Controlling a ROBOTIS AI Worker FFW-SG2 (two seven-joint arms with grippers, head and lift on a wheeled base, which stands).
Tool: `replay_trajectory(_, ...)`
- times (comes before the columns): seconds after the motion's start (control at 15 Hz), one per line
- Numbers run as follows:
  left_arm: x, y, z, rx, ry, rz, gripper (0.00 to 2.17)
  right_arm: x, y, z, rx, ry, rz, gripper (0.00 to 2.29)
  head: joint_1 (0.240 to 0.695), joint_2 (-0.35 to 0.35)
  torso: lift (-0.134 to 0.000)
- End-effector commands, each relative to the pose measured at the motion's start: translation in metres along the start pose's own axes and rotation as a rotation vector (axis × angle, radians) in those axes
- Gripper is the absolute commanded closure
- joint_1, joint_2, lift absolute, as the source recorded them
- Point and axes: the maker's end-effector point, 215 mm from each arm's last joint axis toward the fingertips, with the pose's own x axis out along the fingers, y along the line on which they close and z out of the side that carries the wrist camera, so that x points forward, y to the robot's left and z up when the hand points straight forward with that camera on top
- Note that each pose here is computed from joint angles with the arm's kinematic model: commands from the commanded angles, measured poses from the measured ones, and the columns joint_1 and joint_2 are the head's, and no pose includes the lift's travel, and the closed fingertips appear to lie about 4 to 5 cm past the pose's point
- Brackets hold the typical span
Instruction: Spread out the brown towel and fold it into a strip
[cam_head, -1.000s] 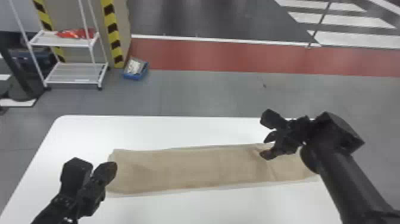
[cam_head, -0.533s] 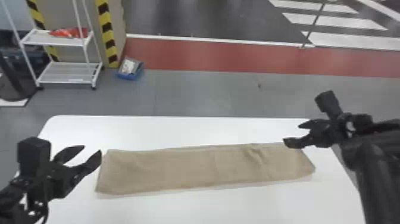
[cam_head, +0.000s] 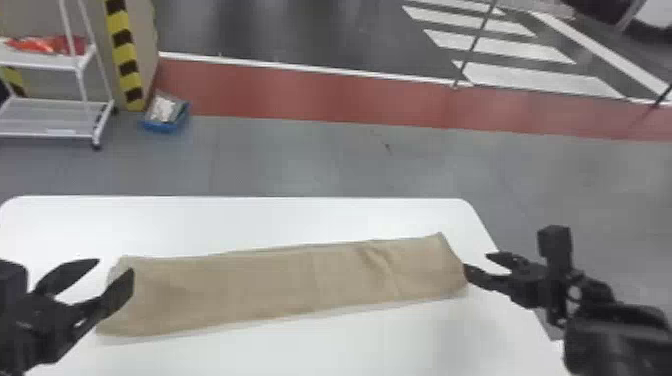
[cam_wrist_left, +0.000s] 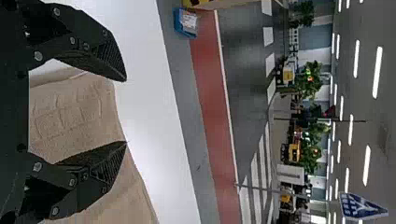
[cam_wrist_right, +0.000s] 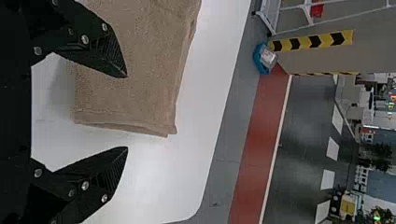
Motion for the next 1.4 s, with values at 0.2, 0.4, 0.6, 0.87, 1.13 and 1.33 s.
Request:
replay_trajectory(0.2, 0.026, -0.039, -0.032, 0.07, 0.021, -0.037, 1.75, -0.013, 0.001, -0.023, 0.031, -0.052, -0.029, 1.86, 0.695, -0.35, 0.0)
replay_trajectory(0.4, 0.031, -0.05, -0.049, 0.096, 0.057, -0.048, 1.75, -0.004, 0.008, -0.035, 0.032, -0.028, -0.056, 1.86, 0.695, -0.35, 0.0)
replay_trajectory(0.6, 0.035, -0.053, -0.068, 0.129, 0.108, -0.037, 1.75, 0.01, 0.02, -0.044, 0.013, 0.009, -0.085, 1.86, 0.695, -0.35, 0.0)
replay_trajectory(0.87, 0.04, -0.047, -0.086, 0.165, 0.16, -0.007, 1.75, 0.018, 0.019, -0.047, 0.018, 0.028, -0.124, 1.86, 0.695, -0.35, 0.0)
replay_trajectory(1.13, 0.044, -0.04, -0.097, 0.18, 0.204, 0.014, 1.75, 0.028, 0.021, -0.039, 0.015, 0.023, -0.135, 1.86, 0.695, -0.35, 0.0)
replay_trajectory(1.33, 0.047, -0.039, -0.104, 0.197, 0.223, 0.022, 1.75, 0.041, 0.03, -0.048, 0.032, 0.076, -0.114, 1.86, 0.695, -0.342, 0.0)
